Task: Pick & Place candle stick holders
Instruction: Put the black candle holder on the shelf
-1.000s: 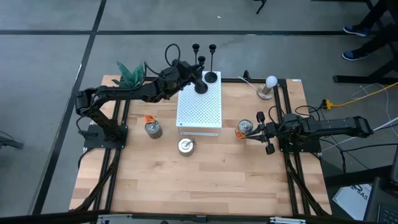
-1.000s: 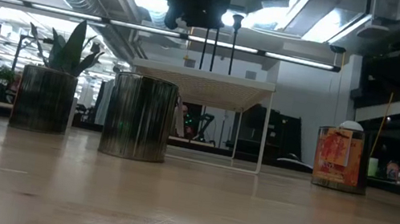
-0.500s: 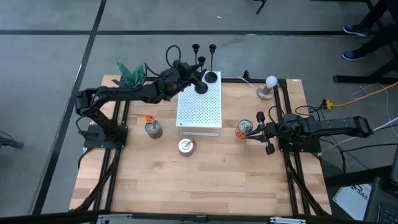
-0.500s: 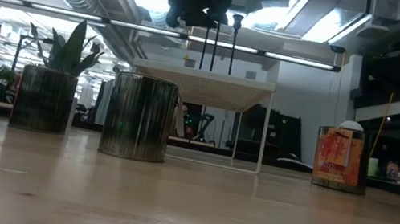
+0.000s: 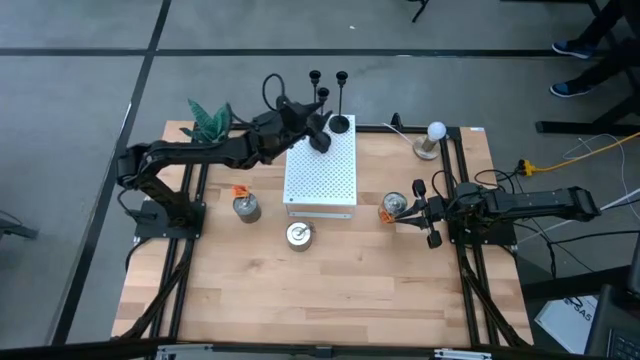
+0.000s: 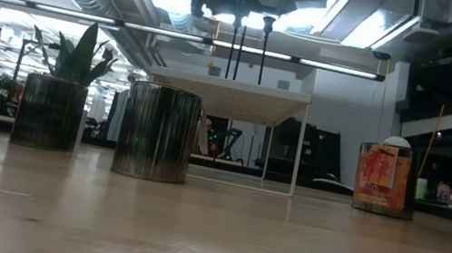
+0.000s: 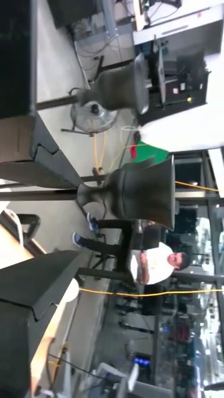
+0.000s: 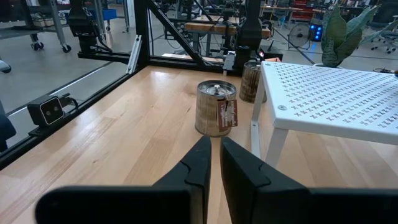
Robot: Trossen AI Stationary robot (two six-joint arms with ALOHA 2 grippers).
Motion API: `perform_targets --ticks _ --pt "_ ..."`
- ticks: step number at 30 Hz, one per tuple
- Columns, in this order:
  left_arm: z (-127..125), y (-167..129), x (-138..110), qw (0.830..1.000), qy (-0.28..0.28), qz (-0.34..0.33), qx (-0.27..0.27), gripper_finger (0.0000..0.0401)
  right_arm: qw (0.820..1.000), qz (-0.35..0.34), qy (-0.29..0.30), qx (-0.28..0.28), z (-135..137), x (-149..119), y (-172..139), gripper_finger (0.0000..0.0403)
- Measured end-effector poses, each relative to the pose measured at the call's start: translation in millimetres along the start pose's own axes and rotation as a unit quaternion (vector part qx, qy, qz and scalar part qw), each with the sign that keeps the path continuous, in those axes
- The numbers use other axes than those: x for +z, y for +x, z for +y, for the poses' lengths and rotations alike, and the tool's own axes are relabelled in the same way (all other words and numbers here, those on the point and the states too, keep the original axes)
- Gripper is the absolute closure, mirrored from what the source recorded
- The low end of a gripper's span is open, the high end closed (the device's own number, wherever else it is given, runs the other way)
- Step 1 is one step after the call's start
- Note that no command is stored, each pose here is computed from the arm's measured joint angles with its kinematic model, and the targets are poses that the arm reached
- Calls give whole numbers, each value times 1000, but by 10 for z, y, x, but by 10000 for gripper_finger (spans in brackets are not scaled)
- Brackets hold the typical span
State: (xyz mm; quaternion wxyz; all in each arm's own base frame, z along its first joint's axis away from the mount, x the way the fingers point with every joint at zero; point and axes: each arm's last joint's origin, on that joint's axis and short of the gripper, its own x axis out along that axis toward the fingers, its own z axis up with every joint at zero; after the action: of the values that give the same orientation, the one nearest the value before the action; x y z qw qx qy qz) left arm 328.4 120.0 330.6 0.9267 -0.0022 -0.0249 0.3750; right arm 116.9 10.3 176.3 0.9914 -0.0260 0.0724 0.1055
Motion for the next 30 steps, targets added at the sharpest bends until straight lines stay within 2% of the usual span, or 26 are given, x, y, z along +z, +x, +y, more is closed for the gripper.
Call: perform_targets --ticks 5,14,30 --pt "45 -63 113 1000 -4 -15 13 232 1000 0 0 0 0 -1 0 363" --pt "9 -201 273 999 -12 -36 -1 232 1000 0 0 0 0 -1 0 363" --pt "-37 -240 290 999 -18 -38 -6 232 1000 0 0 0 -1 -1 0 363"
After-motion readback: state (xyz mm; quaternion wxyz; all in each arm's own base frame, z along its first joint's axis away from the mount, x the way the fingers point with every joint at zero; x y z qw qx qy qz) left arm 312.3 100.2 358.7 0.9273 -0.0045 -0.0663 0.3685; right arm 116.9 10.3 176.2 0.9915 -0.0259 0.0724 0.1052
